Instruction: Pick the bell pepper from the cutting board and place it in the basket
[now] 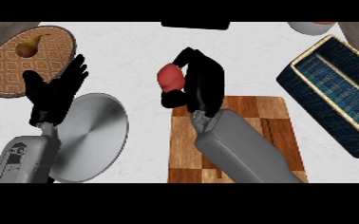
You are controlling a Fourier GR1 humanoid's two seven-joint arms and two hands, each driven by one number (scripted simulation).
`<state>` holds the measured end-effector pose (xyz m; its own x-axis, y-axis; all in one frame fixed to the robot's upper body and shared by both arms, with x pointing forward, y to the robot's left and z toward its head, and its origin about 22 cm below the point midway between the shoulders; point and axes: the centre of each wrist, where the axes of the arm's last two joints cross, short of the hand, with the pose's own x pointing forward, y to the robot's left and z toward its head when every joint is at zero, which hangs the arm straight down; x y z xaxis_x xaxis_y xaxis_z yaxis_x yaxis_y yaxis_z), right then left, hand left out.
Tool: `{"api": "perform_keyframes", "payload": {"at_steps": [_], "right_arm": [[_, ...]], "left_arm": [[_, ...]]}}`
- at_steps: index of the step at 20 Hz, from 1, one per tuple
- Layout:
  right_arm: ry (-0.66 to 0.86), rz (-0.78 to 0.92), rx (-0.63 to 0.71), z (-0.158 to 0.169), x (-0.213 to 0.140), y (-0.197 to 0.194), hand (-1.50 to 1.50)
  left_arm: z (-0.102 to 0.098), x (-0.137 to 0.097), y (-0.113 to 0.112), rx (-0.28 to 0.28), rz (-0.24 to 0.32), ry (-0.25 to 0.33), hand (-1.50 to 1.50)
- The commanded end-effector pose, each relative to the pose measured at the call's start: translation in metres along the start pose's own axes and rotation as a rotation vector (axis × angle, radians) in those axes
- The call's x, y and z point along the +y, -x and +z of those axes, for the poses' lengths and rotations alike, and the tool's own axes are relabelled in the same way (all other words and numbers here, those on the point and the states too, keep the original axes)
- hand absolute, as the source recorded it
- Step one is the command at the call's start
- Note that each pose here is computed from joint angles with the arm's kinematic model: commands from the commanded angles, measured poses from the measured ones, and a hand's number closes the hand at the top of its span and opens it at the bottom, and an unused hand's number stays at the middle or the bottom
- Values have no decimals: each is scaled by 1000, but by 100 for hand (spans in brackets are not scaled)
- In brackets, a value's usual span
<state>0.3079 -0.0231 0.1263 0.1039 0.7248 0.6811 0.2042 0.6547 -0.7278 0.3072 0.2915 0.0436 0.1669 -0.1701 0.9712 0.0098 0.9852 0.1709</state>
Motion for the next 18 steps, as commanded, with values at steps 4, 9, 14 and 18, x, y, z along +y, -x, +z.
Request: {"api": "perform_keyframes", "payload": {"at_steps": [4,9,14,18], "right_arm": [[259,-117,27,-12,-20,-69,150],[344,-72,96,-22,-44,-97,150],[425,-14,139,-43,-68,-124,150],[486,-1,147,-50,-83,-143,150]], "left_arm": [[3,5,14,23,8,-30,0],[6,15,23,30,0,-48,0],[14,12,18,39,-3,-58,0],[7,3,9,23,16,-63,0]]}}
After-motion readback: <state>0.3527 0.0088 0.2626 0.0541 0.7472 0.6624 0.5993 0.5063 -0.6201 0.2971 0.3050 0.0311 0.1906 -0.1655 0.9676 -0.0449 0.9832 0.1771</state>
